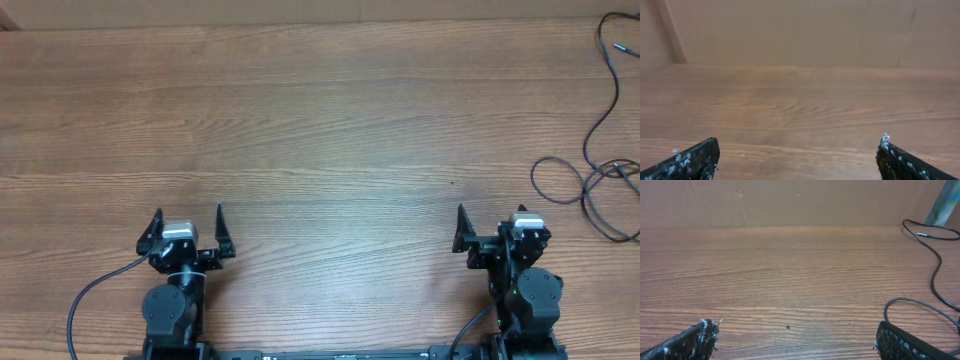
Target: Untangle cables
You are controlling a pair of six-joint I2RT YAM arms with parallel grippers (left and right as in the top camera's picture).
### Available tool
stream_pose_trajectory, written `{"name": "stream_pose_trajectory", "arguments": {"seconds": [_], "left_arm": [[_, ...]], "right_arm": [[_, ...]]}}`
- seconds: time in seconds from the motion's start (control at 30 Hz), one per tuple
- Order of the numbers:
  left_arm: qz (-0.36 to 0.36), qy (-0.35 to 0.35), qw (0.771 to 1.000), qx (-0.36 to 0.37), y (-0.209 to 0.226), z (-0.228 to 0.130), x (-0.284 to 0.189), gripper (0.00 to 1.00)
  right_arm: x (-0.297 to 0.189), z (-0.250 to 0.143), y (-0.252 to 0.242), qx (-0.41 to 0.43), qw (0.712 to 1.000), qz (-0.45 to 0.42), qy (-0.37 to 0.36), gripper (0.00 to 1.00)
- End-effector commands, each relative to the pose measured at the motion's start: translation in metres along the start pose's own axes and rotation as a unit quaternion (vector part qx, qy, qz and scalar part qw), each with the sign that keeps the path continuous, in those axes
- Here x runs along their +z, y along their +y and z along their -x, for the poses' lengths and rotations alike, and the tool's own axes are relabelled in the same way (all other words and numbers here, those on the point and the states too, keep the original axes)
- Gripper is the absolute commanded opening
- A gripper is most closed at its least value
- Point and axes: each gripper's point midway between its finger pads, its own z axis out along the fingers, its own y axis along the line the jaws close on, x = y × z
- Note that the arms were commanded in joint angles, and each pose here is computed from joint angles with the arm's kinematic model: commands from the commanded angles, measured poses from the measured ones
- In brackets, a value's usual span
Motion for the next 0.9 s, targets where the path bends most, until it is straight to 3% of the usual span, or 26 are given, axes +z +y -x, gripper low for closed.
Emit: {"name": "stream_pose_trajectory", "arguments": {"seconds": [0.0, 0.1, 0.73, 0.87], "left_arm": [[0.003, 0.008, 1.000, 0.030, 0.0041, -0.0056, -0.0023, 0.99], [0.001, 0.006, 0.998, 0.057, 0.0035, -0.0048, -0.0030, 0.99], [0.010, 0.006, 0.998, 0.056, 0.0079, -0.0047, -0.0029, 0.99], [0.022, 0.004, 0.999, 0.026, 0.0120, -0.0039, -0.0031, 0.99]], "right_arm": [[0.0000, 0.0009, 0.0011, 0.003, 1.000, 0.002, -0.003, 1.00], [0.0000, 0.0009, 0.0011, 0.003, 1.000, 0.002, -0.003, 1.00], [0.0000, 0.0009, 0.0010, 0.003, 1.000, 0.002, -0.003, 1.00], [0.0000, 0.0009, 0.0010, 0.003, 1.000, 0.002, -0.003, 1.00]]}}
